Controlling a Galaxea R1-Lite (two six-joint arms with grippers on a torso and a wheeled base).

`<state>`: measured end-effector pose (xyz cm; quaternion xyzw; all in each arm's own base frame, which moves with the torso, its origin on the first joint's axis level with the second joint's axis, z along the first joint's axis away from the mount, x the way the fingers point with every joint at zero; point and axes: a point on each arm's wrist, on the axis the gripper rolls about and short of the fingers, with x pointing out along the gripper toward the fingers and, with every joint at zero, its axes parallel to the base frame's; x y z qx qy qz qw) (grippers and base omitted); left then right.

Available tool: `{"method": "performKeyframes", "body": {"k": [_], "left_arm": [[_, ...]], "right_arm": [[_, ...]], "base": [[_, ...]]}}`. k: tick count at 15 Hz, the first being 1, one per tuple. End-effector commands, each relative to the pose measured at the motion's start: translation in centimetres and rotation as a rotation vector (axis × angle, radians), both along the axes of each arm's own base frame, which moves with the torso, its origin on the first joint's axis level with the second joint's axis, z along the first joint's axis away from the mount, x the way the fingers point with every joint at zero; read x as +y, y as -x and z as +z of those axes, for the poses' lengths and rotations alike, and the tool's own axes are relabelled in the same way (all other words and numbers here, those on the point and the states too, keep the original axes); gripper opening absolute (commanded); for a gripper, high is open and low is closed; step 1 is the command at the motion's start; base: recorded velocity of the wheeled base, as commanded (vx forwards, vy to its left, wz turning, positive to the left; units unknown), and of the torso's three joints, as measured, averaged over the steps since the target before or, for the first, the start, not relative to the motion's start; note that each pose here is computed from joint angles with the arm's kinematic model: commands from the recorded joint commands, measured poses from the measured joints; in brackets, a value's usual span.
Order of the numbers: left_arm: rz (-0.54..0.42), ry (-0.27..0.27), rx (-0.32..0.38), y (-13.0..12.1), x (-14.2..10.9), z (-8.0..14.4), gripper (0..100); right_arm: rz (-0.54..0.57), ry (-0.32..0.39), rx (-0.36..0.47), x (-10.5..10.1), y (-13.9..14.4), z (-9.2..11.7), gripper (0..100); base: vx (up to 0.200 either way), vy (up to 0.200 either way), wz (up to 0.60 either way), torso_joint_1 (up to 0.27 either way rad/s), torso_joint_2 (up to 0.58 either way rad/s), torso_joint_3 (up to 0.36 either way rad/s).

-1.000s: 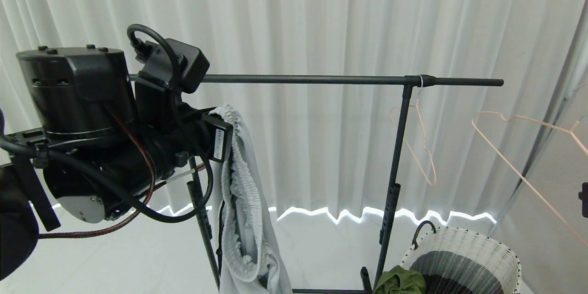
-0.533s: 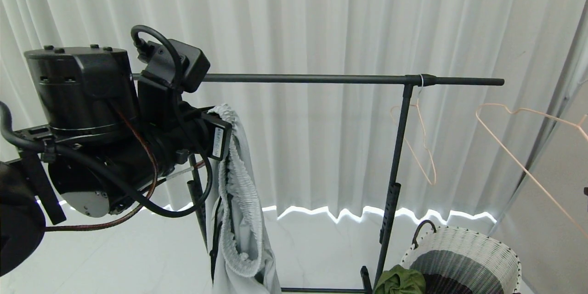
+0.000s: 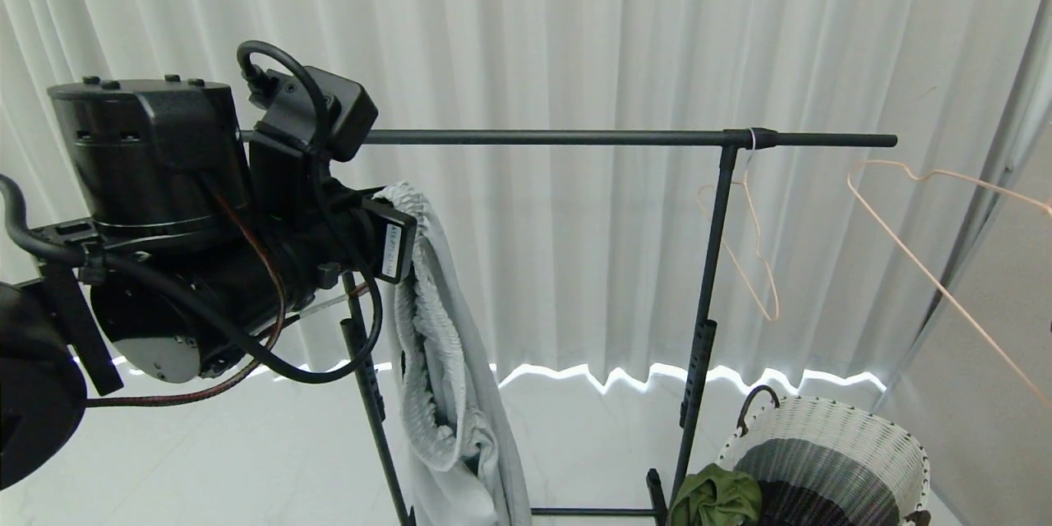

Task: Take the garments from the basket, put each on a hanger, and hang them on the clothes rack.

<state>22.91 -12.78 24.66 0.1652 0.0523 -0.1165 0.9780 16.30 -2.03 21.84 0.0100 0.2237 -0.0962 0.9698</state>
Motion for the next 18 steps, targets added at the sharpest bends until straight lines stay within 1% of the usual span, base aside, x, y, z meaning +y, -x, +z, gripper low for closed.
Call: {"method": "performKeyframes", "body": {"k": [1, 3, 5, 7, 11, 15, 18], "left_arm": [[0.002, 0.002, -0.002, 0.0, 0.0, 0.0, 0], [0.003, 0.002, -0.001, -0.1, 0.0, 0.0, 0], [0.003, 0.002, 0.002, 0.0, 0.0, -0.1, 0], [0.002, 0.001, 0.003, 0.0, 0.0, -0.2, 0], [0.002, 0.007, 0.001, 0.1, 0.0, -0.1, 0], [0.008, 0.011, 0.003, 0.1, 0.2, -0.1, 0], [0.008, 0.011, 0.003, 0.1, 0.2, -0.1, 0]], "right_arm": [[0.036, 0.001, -0.026, 0.6, 0.3, 0.4, 0], [0.082, 0.001, -0.032, 1.4, 0.4, 0.5, 0], [0.132, -0.001, -0.034, 2.2, 0.5, 0.5, 0], [0.197, -0.002, -0.026, 3.2, 0.6, 0.4, 0], [0.286, -0.001, -0.006, 4.6, 1.1, -0.3, 0], [0.366, 0.003, 0.017, 5.7, 1.9, -1.1, 0], [0.402, 0.005, 0.026, 6.0, 2.4, -1.5, 0]], "base": [[-0.200, 0.200, 0.00, -0.002, 0.00, -0.002], [-0.200, 0.200, 0.00, -0.002, 0.00, 0.007], [-0.200, 0.000, 0.00, 0.005, 0.01, 0.005], [0.000, 0.000, 0.00, 0.000, 0.00, 0.000], [0.000, 0.000, 0.00, 0.000, 0.00, 0.000], [0.200, 0.000, 0.00, -0.002, 0.00, 0.004], [0.200, 0.000, 0.00, 0.015, 0.01, -0.002]]}}
